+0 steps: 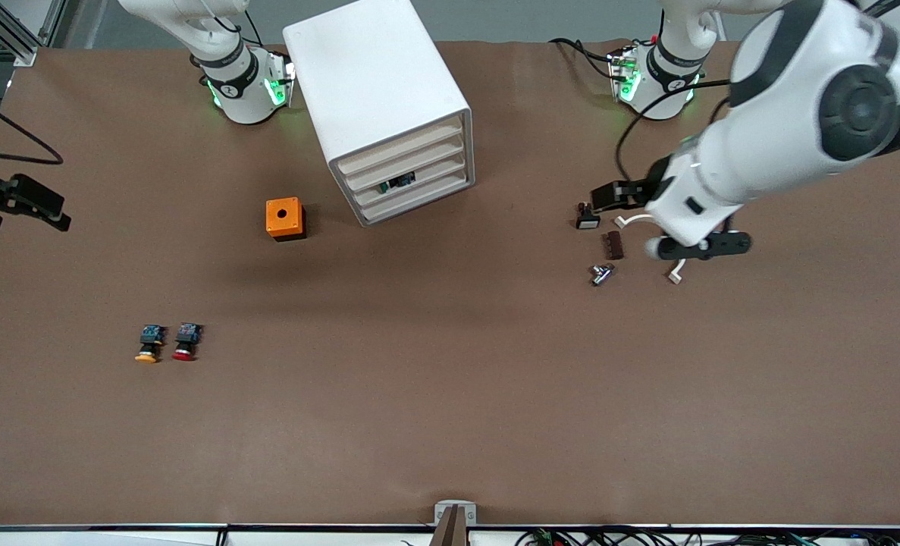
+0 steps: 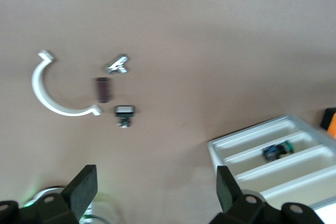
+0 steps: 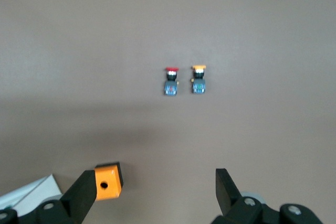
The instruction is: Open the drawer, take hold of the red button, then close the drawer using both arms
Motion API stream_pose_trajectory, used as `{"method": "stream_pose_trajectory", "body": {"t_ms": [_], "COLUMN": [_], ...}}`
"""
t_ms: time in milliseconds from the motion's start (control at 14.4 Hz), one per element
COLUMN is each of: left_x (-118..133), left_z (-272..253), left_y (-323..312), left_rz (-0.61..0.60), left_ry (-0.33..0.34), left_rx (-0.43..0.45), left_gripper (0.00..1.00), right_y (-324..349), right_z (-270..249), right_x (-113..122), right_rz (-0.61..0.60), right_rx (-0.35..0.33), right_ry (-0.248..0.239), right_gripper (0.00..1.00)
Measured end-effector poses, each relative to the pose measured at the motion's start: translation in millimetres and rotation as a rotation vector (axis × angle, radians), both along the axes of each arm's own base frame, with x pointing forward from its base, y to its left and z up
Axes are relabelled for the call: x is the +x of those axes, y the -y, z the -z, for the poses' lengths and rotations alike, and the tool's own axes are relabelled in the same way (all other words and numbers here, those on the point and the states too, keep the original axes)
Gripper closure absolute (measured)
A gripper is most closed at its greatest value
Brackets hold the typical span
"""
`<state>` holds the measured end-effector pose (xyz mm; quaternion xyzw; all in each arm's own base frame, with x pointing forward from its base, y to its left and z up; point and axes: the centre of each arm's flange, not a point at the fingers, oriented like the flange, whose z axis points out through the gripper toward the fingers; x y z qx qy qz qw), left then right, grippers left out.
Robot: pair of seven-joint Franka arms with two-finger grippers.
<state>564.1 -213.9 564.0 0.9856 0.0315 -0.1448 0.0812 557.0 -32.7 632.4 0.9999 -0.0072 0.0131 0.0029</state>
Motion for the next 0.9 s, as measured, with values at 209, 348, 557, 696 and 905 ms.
{"method": "stream_pose_trajectory", "body": {"t_ms": [209,348,557,696,905], "left_x": [-0.3,-7.1,-22.9,-28.9,-19.5], "left_z": [-3.9,-8.2,-19.4,-26.1,-25.7], "left_y": [-59.3,-91.9,-148.9,-180.7,-196.3], "left_rz": [0.095,0.139,0.183,0.186,0.168], "left_ry": [0.002,0.013,0.035,0.054,0.133], "left_rx": [0.042,0.061,0.067,0.066,0.087], "left_gripper": [0.00,0.00,0.00,0.00,0.00], "right_y": [0.3,0.4,0.7,2.7,4.0], "right_z": [-19.5,-27.0,-29.5,-26.7,-14.3], "right_x": [-11.1,-15.7,-17.2,-15.0,-11.6], "right_rz": [0.000,0.000,0.001,0.004,0.006], "right_rx": [0.001,0.001,0.002,0.001,0.001], "right_ry": [0.026,0.039,0.045,0.057,0.061], "right_gripper": [0.00,0.00,0.00,0.00,0.00]}}
